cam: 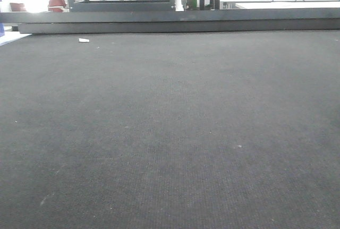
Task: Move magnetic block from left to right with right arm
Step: 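Hold the red cube raised in the right gripper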
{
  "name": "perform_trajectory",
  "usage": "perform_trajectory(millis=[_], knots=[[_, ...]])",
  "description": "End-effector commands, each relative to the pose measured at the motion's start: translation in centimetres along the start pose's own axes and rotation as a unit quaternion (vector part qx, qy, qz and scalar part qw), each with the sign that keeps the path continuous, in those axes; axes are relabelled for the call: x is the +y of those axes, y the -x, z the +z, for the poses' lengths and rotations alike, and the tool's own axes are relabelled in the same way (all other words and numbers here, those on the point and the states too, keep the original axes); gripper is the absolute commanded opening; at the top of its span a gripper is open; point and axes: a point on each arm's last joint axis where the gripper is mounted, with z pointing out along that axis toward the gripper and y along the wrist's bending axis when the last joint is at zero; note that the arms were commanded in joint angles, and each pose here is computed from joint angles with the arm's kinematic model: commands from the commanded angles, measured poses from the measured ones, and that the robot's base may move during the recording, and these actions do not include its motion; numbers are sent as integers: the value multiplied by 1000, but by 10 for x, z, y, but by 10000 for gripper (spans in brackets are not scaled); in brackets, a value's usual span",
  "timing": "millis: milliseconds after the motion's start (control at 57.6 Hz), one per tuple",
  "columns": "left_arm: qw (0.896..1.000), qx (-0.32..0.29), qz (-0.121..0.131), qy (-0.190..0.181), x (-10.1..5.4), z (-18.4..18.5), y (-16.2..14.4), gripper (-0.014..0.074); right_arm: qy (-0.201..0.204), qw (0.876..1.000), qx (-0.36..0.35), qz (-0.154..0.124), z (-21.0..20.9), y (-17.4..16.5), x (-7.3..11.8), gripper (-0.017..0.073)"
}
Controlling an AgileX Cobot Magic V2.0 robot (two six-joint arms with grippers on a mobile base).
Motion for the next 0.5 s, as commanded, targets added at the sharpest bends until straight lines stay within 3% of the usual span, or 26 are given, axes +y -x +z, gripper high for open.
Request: perform_trajectory(millis=[0, 139, 486], knots=[[999, -47, -2, 0, 0, -1, 6, -126, -2, 995, -97, -3, -18, 19, 0, 341], [999, -47, -2, 0, 0, -1, 6, -126, 1, 992, -125, -4, -35, 21, 0, 341], [999, -47, -2, 0, 0, -1, 6, -126, 1, 993, -115, -4, -37, 18, 1, 341]])
